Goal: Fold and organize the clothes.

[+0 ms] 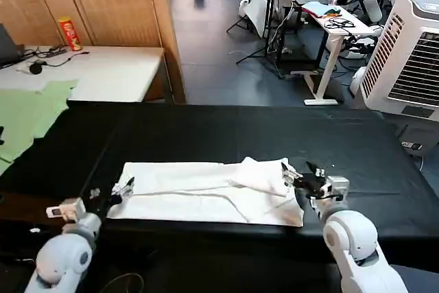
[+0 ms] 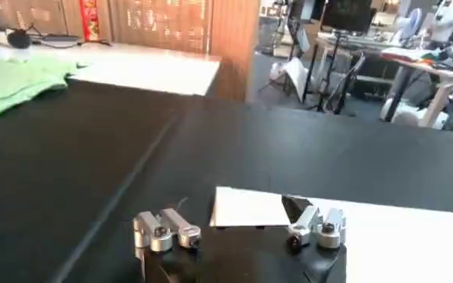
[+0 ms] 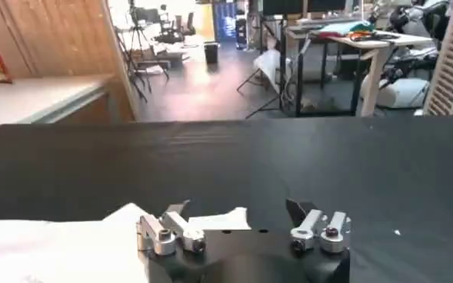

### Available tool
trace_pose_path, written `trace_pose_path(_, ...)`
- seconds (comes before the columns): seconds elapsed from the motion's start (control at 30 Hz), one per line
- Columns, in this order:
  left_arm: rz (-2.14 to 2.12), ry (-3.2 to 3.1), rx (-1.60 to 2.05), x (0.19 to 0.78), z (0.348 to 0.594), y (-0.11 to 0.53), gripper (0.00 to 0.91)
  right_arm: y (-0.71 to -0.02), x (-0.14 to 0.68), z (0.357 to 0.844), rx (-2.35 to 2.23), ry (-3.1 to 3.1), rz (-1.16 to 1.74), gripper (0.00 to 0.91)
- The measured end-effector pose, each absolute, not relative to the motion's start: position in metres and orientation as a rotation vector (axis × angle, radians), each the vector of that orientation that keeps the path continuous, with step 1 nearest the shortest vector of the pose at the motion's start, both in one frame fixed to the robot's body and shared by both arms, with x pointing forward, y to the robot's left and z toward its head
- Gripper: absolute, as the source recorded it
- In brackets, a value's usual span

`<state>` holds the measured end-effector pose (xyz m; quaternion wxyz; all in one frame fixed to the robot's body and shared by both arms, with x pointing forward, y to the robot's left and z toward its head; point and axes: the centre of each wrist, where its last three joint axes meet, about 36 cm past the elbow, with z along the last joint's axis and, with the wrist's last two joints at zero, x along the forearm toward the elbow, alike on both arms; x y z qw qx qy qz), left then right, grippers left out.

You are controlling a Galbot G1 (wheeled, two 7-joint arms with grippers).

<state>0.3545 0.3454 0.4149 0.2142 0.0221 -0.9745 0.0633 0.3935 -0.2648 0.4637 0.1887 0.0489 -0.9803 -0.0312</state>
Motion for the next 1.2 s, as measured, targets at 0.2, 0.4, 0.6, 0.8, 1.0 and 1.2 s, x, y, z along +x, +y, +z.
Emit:
trace_pose_path(0.2, 0.195, -2.676, 0.078, 0.353, 0.401, 0.347, 0.848, -0.264, 0.391, 0.464, 0.144, -2.758, -0.091, 0.878)
trace_pose_path(0.4, 0.207, -2.665, 0.075, 0.350, 0.394, 0.345, 0.380, -0.262, 0.390, 0.463, 0.147, -2.756, -0.090, 0.878)
trace_pose_path(0.6, 0.164, -2.671, 0.067, 0.350, 0.389, 0.341, 0.166, -0.258, 0.389, 0.462, 0.162, -2.756, -0.096, 0.878)
trace_pose_path(0.8, 0.091, -2.683, 0.053, 0.352, 0.385, 0.340, 0.000, -0.257, 0.388, 0.462, 0.172, -2.769, -0.080, 0.878)
trace_pose_path(1.0, -0.102, -2.728, 0.067, 0.359, 0.383, 0.351, 0.000, -0.256, 0.386, 0.464, 0.174, -2.775, -0.092, 0.878)
trace_pose_path(1.2, -0.403, -2.768, 0.143, 0.366, 0.388, 0.388, 0.000, -0.258, 0.382, 0.465, 0.163, -2.779, -0.099, 0.878)
